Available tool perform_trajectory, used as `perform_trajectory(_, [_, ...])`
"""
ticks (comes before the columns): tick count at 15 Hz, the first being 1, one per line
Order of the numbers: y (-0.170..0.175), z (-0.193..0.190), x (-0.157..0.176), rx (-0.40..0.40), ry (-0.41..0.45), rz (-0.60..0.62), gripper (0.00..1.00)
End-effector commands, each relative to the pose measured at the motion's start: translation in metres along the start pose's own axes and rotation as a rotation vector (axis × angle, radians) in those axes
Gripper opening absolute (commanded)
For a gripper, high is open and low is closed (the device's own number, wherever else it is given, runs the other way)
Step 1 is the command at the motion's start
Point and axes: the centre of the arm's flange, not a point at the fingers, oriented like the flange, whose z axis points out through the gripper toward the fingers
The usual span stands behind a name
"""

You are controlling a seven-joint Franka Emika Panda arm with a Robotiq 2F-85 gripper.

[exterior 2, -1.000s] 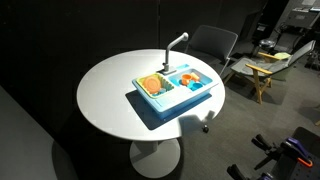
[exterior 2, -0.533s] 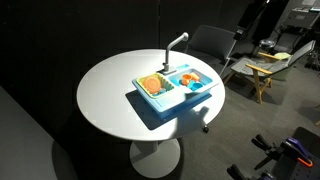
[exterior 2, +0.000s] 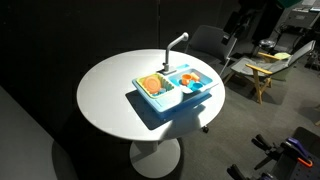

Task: Remove the orange mug from the sink and put it on the left side of the counter.

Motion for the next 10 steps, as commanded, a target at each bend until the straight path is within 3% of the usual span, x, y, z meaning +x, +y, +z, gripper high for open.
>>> perform_trajectory(1, [0.003,0.002,0.016,-0.015,0.014,0.013,1.0])
perform_trajectory(10, [0.023,0.017,0.039,0.011,-0.005,-0.006,1.0])
